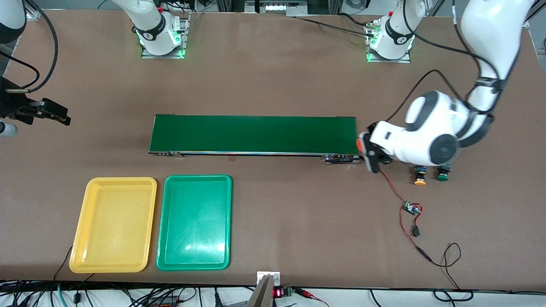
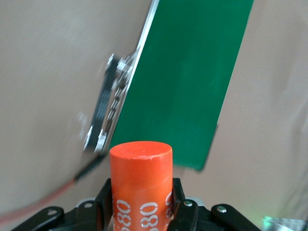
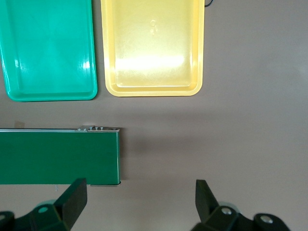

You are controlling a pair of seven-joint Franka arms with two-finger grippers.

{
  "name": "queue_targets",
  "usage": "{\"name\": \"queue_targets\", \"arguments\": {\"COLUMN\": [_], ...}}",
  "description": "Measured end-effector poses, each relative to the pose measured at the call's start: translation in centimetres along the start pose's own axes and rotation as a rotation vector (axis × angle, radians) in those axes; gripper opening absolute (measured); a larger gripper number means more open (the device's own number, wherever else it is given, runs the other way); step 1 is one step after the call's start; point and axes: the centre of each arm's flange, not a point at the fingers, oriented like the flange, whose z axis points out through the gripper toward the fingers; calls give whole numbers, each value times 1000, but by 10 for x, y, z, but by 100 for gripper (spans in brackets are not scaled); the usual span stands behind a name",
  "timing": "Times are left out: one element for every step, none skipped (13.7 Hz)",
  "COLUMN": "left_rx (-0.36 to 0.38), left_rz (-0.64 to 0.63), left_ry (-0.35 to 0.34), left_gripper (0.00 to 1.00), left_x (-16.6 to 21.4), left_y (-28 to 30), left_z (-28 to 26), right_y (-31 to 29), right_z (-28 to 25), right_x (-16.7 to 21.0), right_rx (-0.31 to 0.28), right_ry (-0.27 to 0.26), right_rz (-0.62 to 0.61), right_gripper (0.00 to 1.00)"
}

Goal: Sort buttons by color to trays
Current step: 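Place the orange cylinder on the conveyor belt and open the left gripper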

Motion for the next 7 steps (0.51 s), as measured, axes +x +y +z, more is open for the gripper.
{"name": "queue_targets", "arguments": {"left_rx": [12, 19, 18, 12, 6, 6, 14], "left_rz": [48, 89, 125, 152, 171, 189, 203], "left_ry": [0, -3, -10, -18, -26, -36, -53], "left_gripper": [50, 50, 50, 50, 50, 50, 50], "left_x": [20, 34, 42, 45, 47, 49, 50], "left_y": [11, 21, 28, 33, 37, 40, 41], "left_z": [17, 31, 42, 49, 54, 57, 59], "right_y": [0, 0, 0, 0, 0, 0, 0], "right_z": [0, 0, 0, 0, 0, 0, 0], "right_x": [0, 0, 0, 0, 0, 0, 0], "right_rx": [0, 0, 0, 0, 0, 0, 0], "right_ry": [0, 0, 0, 0, 0, 0, 0], "right_rz": [0, 0, 0, 0, 0, 0, 0], "right_gripper": [100, 100, 100, 100, 100, 100, 100]}}
